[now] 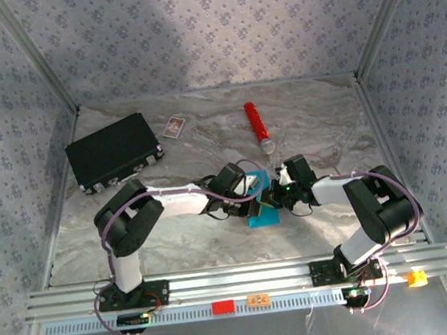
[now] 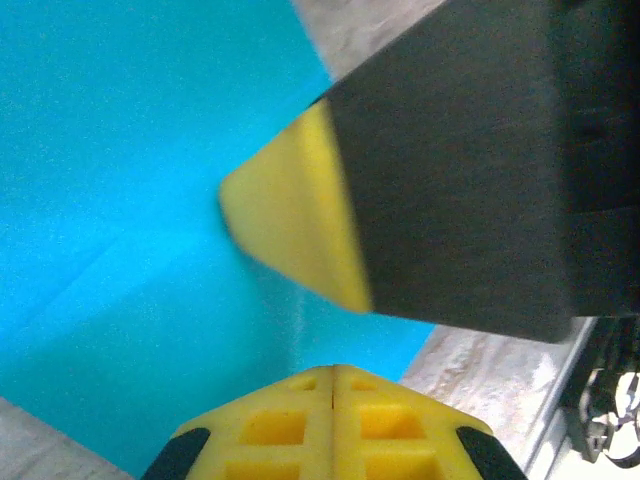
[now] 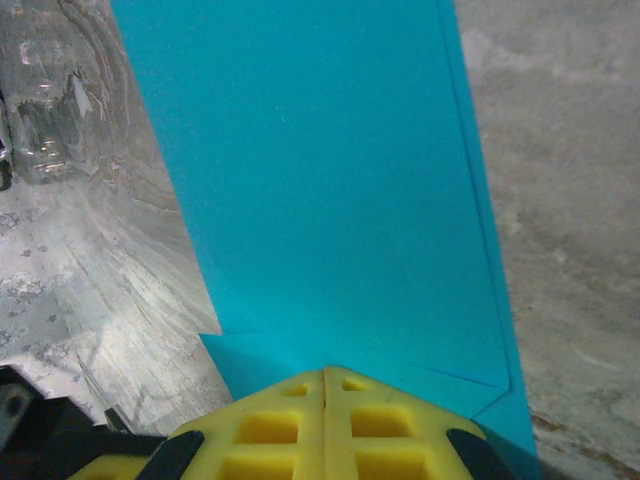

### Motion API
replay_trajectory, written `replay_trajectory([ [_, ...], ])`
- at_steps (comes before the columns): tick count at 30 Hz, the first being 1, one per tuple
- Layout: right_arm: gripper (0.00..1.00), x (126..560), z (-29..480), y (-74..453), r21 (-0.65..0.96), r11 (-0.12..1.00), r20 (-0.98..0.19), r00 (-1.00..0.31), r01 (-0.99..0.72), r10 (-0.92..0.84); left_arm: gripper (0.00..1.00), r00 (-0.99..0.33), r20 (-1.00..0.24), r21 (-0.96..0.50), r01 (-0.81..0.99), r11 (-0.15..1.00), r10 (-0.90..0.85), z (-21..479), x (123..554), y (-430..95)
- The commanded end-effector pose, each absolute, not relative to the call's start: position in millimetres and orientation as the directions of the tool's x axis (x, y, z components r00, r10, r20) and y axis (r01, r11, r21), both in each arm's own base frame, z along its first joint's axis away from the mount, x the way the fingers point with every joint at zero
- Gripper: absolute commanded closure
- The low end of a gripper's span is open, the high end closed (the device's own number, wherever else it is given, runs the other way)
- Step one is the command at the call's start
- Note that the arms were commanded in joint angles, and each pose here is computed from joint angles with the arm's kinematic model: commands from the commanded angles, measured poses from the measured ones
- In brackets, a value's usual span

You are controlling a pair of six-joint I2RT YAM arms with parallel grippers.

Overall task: Fold a paper plane with a square sheet of paper (pick it up from the middle)
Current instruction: Fold the triangle a second time at the center of the table.

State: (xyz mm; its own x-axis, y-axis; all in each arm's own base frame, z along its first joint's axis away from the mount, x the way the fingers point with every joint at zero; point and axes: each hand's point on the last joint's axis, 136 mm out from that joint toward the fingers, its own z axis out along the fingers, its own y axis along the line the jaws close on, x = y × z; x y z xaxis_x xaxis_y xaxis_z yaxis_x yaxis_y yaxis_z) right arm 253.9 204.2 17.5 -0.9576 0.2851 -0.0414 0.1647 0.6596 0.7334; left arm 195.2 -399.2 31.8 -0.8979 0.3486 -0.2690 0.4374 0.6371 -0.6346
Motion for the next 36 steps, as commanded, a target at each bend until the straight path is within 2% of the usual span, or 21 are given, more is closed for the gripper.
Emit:
replay_trajectory([
  [1, 0.93, 243.2, -0.9, 187.8, 0.667, 0.706, -0.008, -0.946, 0.236, 0.324, 0.96, -0.906, -0.204, -0.621, 0.412, 0.667, 0.369, 14.8, 183.6, -389.8],
  [6, 0.93, 242.8, -1.9, 186.5, 0.662, 0.710, -0.009, -0.946, 0.238, 0.325, 0.96, -0.908, -0.165, -0.594, 0.403, 0.696, 0.385, 2.8, 168.4, -374.5],
  [19, 0.92, 243.0, -2.5, 187.0, 0.664, 0.709, -0.005, -0.946, 0.239, 0.324, 0.96, -0.888, -0.158, -0.536, 0.444, 0.718, 0.431, 3.9, 139.1, -350.0],
  [28, 0.92, 243.7, 0.3, 188.0, 0.669, 0.706, -0.012, -0.946, 0.233, 0.323, 0.96, -0.877, -0.345, -0.619, 0.480, 0.622, 0.334, 66.1, 168.0, -377.9],
  [36, 0.93, 245.0, 1.3, 188.7, 0.671, 0.704, -0.013, -0.946, 0.231, 0.323, 0.95, -0.888, -0.332, -0.669, 0.459, 0.585, 0.318, 62.9, 192.9, -398.7],
])
